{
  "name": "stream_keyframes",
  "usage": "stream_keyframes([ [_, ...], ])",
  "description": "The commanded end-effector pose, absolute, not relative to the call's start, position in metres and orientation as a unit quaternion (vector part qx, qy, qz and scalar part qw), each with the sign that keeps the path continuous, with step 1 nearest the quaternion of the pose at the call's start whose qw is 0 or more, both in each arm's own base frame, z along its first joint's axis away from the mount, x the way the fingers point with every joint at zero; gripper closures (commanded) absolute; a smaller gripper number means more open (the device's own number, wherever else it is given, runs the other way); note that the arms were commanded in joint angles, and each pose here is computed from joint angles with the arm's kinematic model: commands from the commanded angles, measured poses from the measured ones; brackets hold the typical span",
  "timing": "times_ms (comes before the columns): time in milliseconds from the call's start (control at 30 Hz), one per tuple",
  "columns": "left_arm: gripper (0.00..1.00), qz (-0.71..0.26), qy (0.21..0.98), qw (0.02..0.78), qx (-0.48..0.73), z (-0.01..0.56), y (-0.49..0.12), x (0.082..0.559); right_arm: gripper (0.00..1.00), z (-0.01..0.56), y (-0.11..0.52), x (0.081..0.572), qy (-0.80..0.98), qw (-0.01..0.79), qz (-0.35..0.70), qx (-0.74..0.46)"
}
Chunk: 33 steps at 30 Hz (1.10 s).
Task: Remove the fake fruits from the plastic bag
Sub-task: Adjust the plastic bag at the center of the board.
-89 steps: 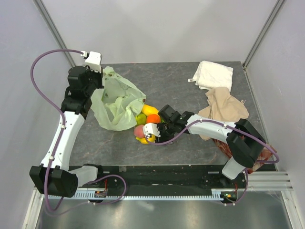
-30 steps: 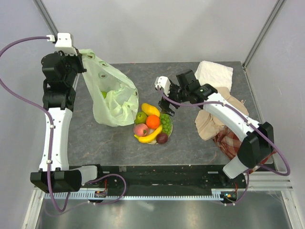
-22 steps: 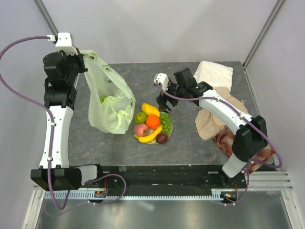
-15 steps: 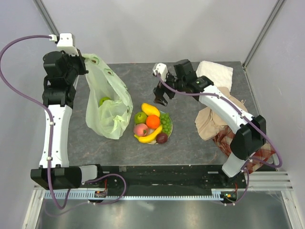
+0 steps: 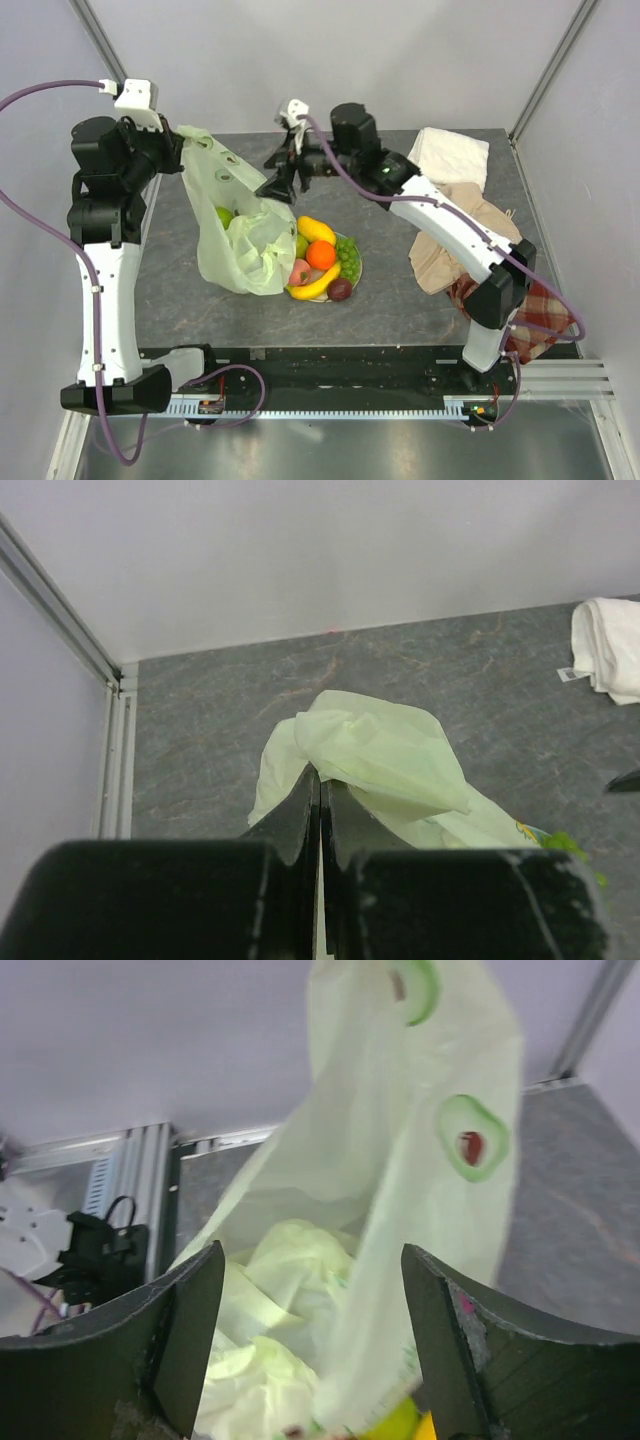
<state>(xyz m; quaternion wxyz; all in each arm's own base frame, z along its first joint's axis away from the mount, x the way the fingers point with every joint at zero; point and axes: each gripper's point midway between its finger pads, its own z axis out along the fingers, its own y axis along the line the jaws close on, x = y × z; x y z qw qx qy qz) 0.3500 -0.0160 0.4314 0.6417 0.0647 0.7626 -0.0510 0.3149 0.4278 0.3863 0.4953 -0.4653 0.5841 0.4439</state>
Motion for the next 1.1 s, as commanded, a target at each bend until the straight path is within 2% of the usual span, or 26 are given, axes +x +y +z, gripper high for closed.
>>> stream_keyframes([
  [0,0.98,-0.130,0.785,0.602,0.065,0.423,-0.041,0.315,0.24,0.353,0.459,0.293,0.590,0.458,0.461,-0.480],
  [167,0.98,-0.140,0.809,0.568,0.054,0.390,-0.045,0.271,0.27,0.298,0.495,0.278,0.609,0.429,0.435,-0.507],
  [300,0.98,-0.134,0.834,0.533,0.052,0.354,-0.044,0.249,0.30,0.230,0.535,0.271,0.627,0.384,0.418,-0.533],
  [367,0.98,-0.131,0.840,0.524,0.053,0.346,-0.044,0.242,0.31,0.216,0.551,0.269,0.641,0.382,0.407,-0.527],
  [500,0.98,-0.085,0.858,0.506,0.031,0.332,-0.026,0.228,0.30,0.170,0.570,0.271,0.670,0.380,0.363,-0.525],
  [700,0.98,-0.027,0.869,0.492,0.038,0.320,-0.008,0.202,0.27,0.153,0.581,0.281,0.680,0.418,0.290,-0.528],
  [833,0.98,-0.011,0.874,0.483,0.050,0.317,-0.004,0.193,0.25,0.166,0.587,0.289,0.671,0.446,0.273,-0.525],
  [933,0.98,-0.014,0.870,0.490,0.053,0.321,-0.006,0.192,0.20,0.169,0.585,0.297,0.664,0.464,0.247,-0.531],
  [1033,0.98,-0.037,0.842,0.533,0.069,0.347,-0.016,0.205,0.12,0.165,0.577,0.319,0.661,0.492,0.183,-0.536],
  [1067,0.98,-0.039,0.839,0.537,0.071,0.353,-0.017,0.213,0.06,0.163,0.576,0.328,0.661,0.504,0.162,-0.532],
])
